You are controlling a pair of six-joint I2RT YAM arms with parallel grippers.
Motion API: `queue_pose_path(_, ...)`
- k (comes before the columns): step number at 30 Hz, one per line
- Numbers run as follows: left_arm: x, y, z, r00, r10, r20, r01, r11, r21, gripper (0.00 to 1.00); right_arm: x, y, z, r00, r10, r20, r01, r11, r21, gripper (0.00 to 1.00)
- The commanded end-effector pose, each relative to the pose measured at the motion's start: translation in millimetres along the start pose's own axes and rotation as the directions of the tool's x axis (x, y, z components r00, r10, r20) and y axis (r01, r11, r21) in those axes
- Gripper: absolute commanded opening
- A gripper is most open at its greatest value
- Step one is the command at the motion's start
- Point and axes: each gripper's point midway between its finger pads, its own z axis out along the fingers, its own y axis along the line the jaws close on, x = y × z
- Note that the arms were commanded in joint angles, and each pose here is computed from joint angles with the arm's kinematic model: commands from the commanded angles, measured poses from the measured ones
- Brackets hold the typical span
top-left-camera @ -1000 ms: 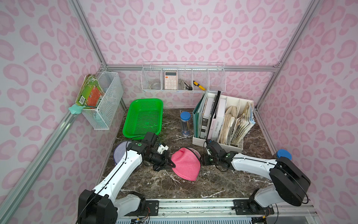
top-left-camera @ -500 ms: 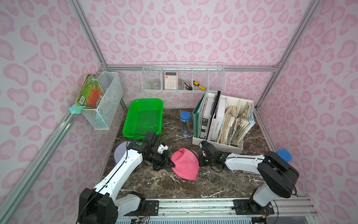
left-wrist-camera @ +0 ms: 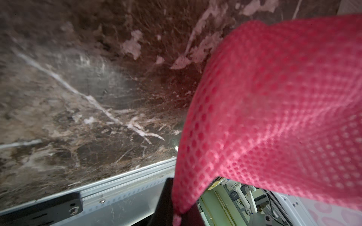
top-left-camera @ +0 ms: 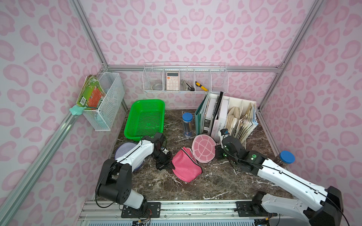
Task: Turn the laundry bag inside out
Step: Turn over the laundry bag at the center of the board.
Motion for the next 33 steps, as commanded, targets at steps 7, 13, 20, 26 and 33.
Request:
queue_pose_path(7, -29.3, 11.7, 25.9, 1.000, -0.001, -0.024, -0.003, 0.986, -0.165, 0.00, -65.4, 11.1, -49.7, 0.993, -0.082, 0.079, 0.082, 0.997, 0.010, 0.00)
queue_pose_path(13, -32.8, 18.4, 50.3, 0.997, 0.023, -0.069, -0.040, 0.964, -0.263, 0.00, -107.2, 45.3, -58.9, 0.987, -0.093, 0.128, 0.105, 0.991, -0.087, 0.00)
queue_pose_path(20, -34.2, 34.7, 62.2, 0.996, 0.019, -0.086, -0.046, 0.943, -0.330, 0.00, -142.3, 63.8, -78.2, 0.976, -0.082, 0.202, 0.112, 0.983, -0.144, 0.00)
queue_pose_path(26, -35.3, 21.7, 55.1, 0.996, 0.044, -0.078, -0.066, 0.954, -0.293, 0.00, -113.1, 51.9, -58.7, 0.982, -0.109, 0.157, 0.127, 0.986, -0.110, 0.00)
queue_pose_path(33, -33.4, 9.8, 29.0, 0.997, 0.062, -0.050, -0.071, 0.974, -0.214, 0.39, -68.7, 28.5, -40.3, 0.987, -0.120, 0.110, 0.126, 0.990, -0.055, 0.00)
